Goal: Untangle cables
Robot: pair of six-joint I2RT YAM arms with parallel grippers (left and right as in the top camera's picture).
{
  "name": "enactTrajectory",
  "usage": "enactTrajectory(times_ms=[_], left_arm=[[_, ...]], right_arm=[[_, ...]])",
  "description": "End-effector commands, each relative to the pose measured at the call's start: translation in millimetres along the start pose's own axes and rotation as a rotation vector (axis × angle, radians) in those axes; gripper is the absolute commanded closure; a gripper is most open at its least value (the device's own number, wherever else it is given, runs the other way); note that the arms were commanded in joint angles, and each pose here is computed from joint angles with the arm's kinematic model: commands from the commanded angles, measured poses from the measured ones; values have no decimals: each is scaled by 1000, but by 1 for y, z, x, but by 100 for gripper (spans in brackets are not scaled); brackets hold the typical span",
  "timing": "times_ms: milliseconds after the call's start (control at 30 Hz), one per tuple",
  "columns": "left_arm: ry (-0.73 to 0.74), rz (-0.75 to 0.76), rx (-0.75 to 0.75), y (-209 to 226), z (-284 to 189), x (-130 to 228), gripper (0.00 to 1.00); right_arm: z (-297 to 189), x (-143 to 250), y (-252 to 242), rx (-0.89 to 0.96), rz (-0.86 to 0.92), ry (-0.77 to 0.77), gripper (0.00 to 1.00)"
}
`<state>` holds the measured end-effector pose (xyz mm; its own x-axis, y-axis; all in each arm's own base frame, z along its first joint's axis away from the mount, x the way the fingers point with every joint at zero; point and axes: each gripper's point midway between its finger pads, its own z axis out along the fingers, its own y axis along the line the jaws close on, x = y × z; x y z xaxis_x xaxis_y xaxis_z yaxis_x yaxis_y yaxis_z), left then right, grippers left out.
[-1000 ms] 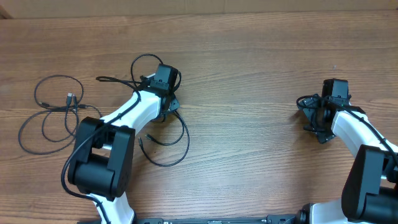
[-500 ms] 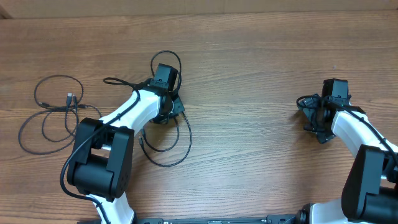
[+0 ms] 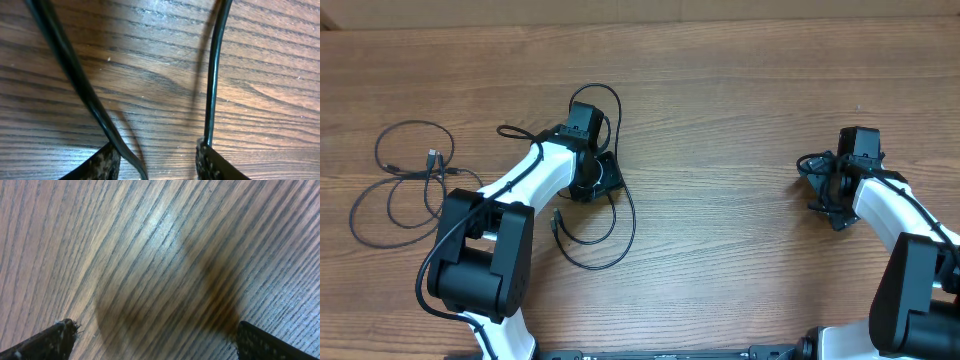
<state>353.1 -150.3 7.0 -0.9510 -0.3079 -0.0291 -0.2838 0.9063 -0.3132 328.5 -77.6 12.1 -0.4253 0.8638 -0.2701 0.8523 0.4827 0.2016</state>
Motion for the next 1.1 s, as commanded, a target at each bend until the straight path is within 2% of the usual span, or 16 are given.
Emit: enactTrajectory(times_ms=[0, 100, 233, 433, 533, 967, 1067], left_arm=[[11, 30, 15, -8, 2, 2, 50], [16, 44, 16, -12, 3, 5, 48], [17, 61, 13, -17, 5, 9, 38], [-21, 98, -57, -15, 7, 11, 36], [-28, 115, -74, -17, 9, 14, 41], [-76, 184, -191, -15, 20, 21, 41], [-73, 176, -209, -14, 27, 24, 57]], right_arm=[[-4, -4, 1, -9, -5, -17, 0], [-4, -4, 1, -9, -4, -17, 0], [-4, -4, 1, -9, -4, -17, 0], [-4, -4, 1, -9, -5, -17, 0], [-4, -4, 1, -9, -4, -17, 0], [-4, -4, 1, -9, -5, -17, 0], [-4, -3, 1, -9, -4, -16, 0]])
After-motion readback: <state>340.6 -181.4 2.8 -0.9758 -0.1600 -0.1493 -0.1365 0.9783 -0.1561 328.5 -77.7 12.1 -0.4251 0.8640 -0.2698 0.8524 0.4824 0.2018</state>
